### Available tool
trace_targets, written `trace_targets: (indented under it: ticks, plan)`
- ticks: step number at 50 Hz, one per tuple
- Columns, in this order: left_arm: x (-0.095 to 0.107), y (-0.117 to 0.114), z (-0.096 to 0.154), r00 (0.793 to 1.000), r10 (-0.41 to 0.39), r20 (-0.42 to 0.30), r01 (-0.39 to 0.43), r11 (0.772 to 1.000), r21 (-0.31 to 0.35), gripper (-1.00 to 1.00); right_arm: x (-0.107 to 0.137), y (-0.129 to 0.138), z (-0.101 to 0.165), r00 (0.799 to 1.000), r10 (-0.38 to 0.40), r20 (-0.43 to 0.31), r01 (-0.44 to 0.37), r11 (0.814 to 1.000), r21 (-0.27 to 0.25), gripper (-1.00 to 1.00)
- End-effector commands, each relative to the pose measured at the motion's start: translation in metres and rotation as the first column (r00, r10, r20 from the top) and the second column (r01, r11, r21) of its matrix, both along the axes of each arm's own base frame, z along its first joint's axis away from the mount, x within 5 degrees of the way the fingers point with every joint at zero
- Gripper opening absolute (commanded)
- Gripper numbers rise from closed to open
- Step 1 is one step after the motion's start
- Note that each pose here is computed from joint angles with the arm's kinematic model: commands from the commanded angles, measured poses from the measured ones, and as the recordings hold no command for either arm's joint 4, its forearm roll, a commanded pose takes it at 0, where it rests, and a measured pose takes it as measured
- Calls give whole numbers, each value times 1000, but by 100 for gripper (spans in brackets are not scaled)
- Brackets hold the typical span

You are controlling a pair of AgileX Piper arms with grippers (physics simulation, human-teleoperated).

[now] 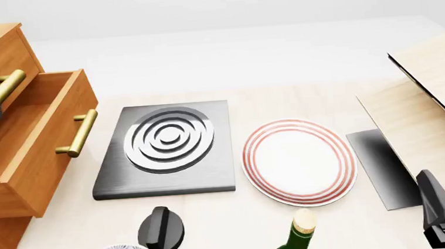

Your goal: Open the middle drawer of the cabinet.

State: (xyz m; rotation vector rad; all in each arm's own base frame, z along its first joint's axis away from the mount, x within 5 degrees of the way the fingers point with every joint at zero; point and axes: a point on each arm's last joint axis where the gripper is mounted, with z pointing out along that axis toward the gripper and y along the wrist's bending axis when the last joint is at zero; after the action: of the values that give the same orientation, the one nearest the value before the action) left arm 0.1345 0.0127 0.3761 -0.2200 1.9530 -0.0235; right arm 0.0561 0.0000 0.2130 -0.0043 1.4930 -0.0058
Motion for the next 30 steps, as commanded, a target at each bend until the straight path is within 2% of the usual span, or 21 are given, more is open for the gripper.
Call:
trace_targets:
  ticks: [1,30]
  plan:
    - [10,3,-10,1000,20,-18,-20,1000,-16,100,0,0,1,1000,0,5,0,1000,1,100]
    - [28,5,-35,997,17,-73,-19,1000,-20,100,0,0,1,1000,0,5,0,1000,1,100]
